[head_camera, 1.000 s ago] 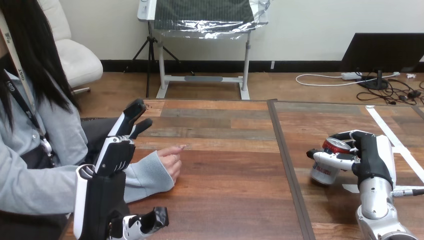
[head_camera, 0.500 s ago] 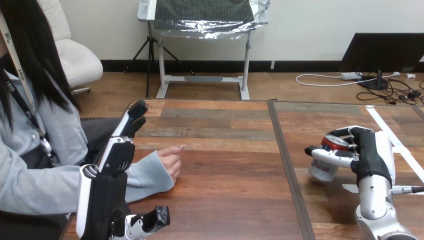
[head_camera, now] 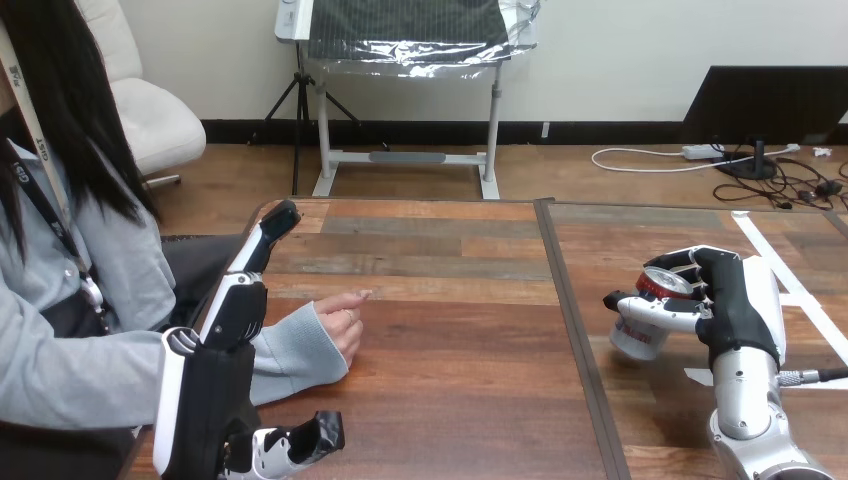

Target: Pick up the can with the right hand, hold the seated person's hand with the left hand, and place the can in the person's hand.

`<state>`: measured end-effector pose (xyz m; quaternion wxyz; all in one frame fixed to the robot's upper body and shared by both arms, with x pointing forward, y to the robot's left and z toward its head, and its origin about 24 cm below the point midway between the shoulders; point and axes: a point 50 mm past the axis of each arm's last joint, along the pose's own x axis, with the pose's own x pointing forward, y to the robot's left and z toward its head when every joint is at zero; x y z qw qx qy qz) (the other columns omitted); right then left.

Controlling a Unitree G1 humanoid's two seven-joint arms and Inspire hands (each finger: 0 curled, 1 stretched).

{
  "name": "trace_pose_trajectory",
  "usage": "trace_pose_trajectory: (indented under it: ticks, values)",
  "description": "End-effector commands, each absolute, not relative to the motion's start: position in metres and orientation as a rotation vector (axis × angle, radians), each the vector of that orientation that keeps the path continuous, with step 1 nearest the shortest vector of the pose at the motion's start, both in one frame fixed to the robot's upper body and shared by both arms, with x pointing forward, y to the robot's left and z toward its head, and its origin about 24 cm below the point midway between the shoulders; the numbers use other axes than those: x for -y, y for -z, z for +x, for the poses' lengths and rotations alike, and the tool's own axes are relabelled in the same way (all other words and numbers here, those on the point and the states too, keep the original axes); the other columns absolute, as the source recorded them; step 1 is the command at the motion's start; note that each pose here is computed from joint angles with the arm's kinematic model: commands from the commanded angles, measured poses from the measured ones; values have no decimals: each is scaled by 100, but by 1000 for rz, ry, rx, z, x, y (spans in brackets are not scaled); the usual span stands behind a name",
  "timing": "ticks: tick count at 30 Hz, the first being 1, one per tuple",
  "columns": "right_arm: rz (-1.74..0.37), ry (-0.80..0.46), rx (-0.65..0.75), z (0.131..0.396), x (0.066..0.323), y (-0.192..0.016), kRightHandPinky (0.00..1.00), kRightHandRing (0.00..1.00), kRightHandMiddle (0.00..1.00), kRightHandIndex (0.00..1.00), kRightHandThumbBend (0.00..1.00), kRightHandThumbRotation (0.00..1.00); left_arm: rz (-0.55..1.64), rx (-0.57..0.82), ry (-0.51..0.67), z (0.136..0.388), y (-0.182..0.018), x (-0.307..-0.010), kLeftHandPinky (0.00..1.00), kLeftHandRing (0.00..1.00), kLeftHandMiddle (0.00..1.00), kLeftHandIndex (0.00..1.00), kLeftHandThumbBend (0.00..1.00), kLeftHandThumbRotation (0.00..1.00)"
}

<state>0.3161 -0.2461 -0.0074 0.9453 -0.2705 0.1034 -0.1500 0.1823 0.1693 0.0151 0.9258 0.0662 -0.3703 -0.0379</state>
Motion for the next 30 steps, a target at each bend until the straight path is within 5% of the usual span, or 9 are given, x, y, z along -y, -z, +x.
trace_pose_trajectory:
  ticks: [1, 30]
  values:
    - [-544, 311, -51, 337, 238, -25, 39, 45, 51, 52, 84, 0, 132, 823, 82, 197, -27, -166, 97, 94, 93, 89, 100, 75]
    - [-615, 273, 7, 330, 227, -17, 42, 46, 52, 53, 85, 0, 126, 825, 83, 198, -27, -167, 96, 94, 92, 89, 100, 72]
